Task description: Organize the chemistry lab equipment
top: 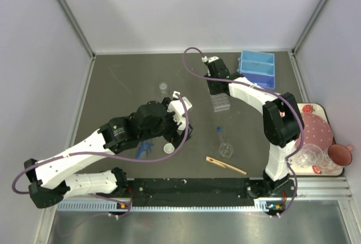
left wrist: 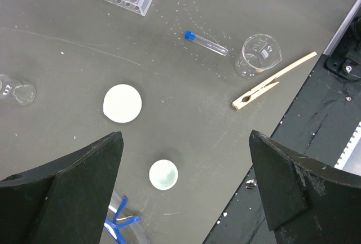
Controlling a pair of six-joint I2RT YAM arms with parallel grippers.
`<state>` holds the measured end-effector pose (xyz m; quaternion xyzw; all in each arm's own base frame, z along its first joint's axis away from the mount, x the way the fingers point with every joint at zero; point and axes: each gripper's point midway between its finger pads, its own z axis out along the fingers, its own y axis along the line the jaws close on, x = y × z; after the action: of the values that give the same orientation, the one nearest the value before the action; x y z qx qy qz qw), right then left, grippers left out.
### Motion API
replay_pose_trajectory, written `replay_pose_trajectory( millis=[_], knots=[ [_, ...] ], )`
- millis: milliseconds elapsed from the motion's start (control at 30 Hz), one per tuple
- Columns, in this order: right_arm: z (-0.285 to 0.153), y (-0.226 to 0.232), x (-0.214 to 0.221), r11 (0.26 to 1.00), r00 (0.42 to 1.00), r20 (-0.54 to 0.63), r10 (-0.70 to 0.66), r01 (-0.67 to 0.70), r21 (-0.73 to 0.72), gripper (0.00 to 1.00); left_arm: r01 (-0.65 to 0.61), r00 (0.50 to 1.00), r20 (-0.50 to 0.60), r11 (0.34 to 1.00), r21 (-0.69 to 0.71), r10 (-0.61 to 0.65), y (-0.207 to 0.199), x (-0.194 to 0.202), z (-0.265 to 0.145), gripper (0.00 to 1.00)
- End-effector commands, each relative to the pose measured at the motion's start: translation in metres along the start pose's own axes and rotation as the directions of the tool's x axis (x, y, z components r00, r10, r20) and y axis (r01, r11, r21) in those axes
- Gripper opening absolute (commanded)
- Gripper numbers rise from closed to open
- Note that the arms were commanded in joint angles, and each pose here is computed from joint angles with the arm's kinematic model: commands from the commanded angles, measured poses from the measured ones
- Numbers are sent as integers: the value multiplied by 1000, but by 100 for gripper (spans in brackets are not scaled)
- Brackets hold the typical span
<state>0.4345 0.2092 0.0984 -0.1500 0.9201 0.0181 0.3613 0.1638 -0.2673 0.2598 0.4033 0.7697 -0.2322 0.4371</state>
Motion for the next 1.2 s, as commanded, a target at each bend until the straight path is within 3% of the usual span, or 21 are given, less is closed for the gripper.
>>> replay_pose_trajectory(
  millis=[0,133,367,467,1167],
  knots=[
    [3,0,-15,999,999,40,32,-32,-5,0,-10,999,37,1000,-9,10,2,-9,2,99],
    [6,2,-13,999,999,34,36,-36,-9,0,-10,999,32,1000,-7,10,2,-7,3,99],
    [7,2,-13,999,999,34,42,-41,-12,27,-12,1000,28,1000,-1,12,1,-6,5,99],
    [5,2,-13,999,999,35,42,-42,-8,33,-12,1000,28,1000,-3,12,1,-7,5,99],
    [-22,-5,-17,999,998,52,38,-39,12,34,-11,1000,26,1000,5,11,-1,-9,7,99]
  ],
)
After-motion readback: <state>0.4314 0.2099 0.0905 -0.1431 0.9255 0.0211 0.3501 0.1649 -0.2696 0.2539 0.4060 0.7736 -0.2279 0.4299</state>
